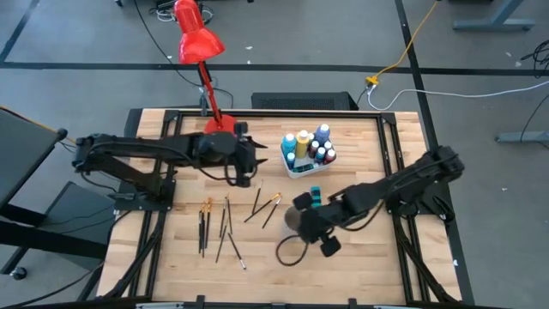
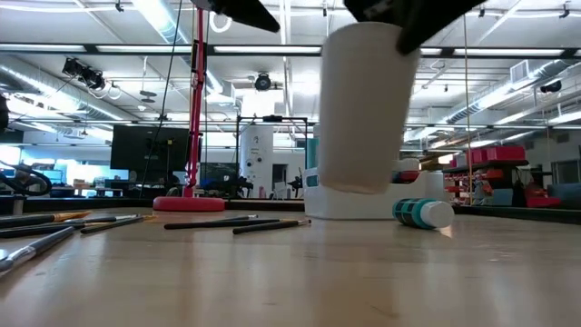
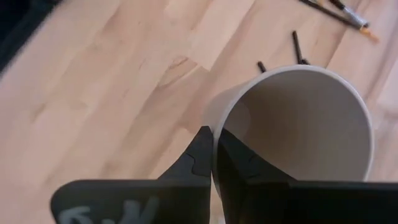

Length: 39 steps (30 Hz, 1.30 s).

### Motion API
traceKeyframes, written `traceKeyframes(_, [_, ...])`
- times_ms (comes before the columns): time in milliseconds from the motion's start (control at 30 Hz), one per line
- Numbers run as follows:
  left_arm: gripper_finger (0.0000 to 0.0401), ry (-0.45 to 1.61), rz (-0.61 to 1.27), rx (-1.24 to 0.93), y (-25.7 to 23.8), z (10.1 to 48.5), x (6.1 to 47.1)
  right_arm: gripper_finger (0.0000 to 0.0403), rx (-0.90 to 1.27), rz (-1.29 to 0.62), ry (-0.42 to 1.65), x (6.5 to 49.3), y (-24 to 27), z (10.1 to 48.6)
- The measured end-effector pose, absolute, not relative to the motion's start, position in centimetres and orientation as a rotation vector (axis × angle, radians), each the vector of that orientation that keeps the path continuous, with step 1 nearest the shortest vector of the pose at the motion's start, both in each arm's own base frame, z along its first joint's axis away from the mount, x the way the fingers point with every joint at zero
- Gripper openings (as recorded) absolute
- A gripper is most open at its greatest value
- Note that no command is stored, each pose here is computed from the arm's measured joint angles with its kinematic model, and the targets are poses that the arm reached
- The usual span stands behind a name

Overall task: Pick & Place Paint Supplies
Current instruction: Move the white cup to the center of the table

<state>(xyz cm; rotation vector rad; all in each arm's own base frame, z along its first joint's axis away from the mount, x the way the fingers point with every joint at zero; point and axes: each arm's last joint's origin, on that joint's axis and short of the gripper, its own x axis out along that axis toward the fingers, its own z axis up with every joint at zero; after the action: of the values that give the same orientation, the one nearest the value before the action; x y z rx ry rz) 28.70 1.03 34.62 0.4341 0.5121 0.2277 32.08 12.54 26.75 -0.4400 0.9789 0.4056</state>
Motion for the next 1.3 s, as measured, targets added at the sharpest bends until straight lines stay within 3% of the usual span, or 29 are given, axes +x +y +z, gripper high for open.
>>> traceKeyframes(267, [0.0167, 0.537, 0.228, 0.419, 1.0, 34.9, 27.8, 0.0005, -0.438, 0.491, 1.029, 36.0, 10.3, 25.7])
traceKeyframes(967, [0.0167, 0.573, 0.229, 0.395, 1.0, 34.5, 27.7, 0.0012, -0.502, 0.505, 1.066, 36.9, 8.8, 23.7])
traceKeyframes(1300, [0.0167, 0.574, 0.23, 0.397, 1.0, 34.5, 27.6, 0.0075, -0.492, 0.456, 1.095, 36.8, 8.8, 23.6])
